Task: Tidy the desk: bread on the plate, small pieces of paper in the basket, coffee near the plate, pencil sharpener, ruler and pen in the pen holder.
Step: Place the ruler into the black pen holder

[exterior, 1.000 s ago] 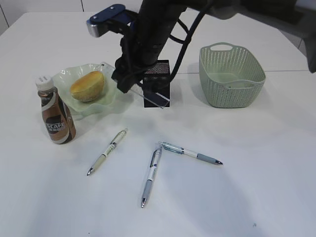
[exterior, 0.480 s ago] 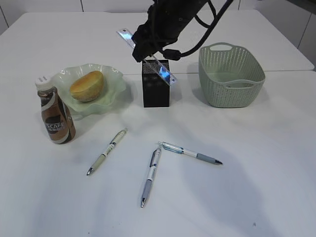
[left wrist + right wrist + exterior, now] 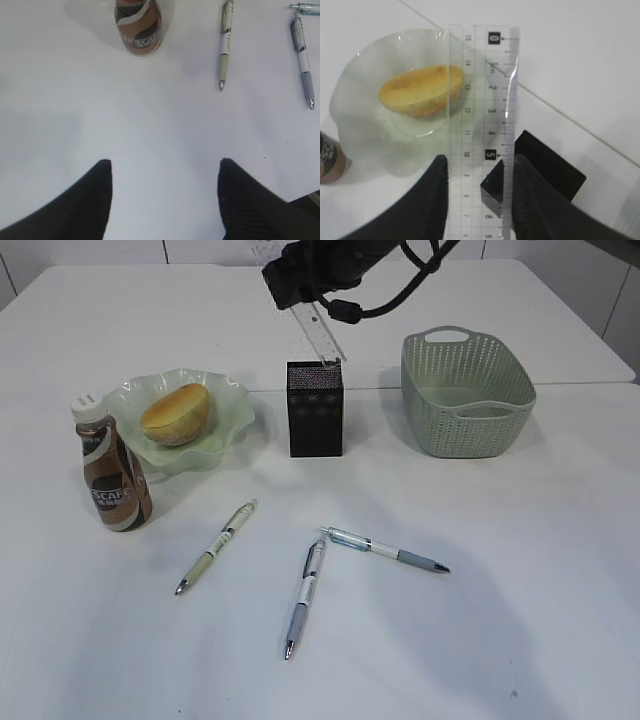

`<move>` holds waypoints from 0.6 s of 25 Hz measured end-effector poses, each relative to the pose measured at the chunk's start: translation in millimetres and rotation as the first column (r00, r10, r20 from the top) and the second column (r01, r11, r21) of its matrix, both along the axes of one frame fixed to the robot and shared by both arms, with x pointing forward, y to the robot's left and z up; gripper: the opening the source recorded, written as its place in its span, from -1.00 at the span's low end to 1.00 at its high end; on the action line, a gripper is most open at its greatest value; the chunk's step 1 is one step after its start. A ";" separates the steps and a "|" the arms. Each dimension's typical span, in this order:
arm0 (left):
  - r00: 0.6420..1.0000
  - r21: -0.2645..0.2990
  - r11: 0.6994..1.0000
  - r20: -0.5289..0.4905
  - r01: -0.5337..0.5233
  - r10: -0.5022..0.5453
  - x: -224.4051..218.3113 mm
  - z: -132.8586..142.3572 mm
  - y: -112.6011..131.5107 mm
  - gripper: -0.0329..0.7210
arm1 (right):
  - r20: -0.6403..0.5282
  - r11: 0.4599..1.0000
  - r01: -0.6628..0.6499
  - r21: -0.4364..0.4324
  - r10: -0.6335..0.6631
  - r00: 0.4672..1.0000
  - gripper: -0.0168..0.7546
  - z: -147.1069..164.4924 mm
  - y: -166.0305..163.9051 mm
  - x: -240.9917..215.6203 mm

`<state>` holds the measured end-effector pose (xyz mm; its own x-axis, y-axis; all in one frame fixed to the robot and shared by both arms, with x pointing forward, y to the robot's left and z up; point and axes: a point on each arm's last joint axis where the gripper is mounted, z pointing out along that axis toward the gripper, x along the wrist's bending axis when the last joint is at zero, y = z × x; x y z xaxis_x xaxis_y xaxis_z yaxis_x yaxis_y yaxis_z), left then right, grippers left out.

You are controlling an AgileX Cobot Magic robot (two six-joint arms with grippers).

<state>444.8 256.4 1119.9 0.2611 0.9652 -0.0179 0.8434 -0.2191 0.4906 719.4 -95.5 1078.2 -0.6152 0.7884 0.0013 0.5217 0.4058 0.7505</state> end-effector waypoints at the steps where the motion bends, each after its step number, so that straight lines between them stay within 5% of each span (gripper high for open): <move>1: 1.000 0.000 1.000 0.000 0.000 0.000 0.0 0.0 0.0 0.32 | 0.000 1.000 0.000 0.000 0.000 1.000 -0.20 0.0 0.0 0.0; 9: 0.999 -0.005 1.000 0.033 -0.002 0.002 2.6 1.5 -0.3 0.32 | 0.186 0.994 0.072 0.085 -0.087 0.979 -0.20 10.8 -0.5 14.1; 15: 0.999 0.016 1.000 0.054 -0.003 0.002 4.2 2.3 1.4 0.32 | 0.265 0.983 0.130 0.127 -0.160 0.951 -0.20 -17.5 -2.6 23.8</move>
